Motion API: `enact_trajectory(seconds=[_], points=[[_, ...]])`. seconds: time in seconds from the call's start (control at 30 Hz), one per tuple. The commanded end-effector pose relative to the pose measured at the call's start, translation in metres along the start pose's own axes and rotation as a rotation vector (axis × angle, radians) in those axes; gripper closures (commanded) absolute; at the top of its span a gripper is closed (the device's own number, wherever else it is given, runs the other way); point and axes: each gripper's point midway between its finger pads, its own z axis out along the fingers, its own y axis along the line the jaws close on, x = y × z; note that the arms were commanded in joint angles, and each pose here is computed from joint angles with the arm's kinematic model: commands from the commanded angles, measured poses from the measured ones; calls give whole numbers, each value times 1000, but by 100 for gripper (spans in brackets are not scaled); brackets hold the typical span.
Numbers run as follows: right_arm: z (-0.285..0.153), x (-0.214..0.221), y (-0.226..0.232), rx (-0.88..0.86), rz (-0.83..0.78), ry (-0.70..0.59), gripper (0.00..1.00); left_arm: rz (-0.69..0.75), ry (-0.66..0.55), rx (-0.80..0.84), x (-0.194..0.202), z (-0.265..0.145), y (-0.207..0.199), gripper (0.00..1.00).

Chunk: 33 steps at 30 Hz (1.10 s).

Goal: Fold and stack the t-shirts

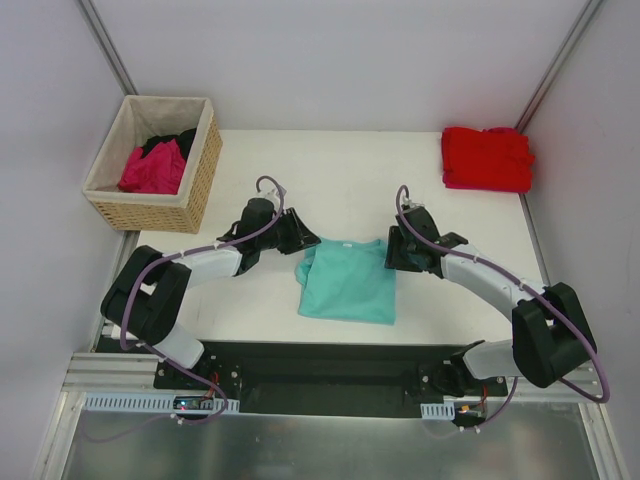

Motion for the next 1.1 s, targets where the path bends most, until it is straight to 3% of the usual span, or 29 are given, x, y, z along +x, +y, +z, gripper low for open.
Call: enact_trajectory(seconds=[0.0, 0.1, 1.07], points=[[-7, -14, -1, -6, 4, -44, 54, 17, -21, 76, -13, -1, -18, 70], [-7, -15, -1, -7, 5, -43, 54, 15, -21, 69, -13, -1, -18, 61], [5, -25, 11, -35, 47, -36, 59, -8, 14, 82, 0, -4, -14, 67]])
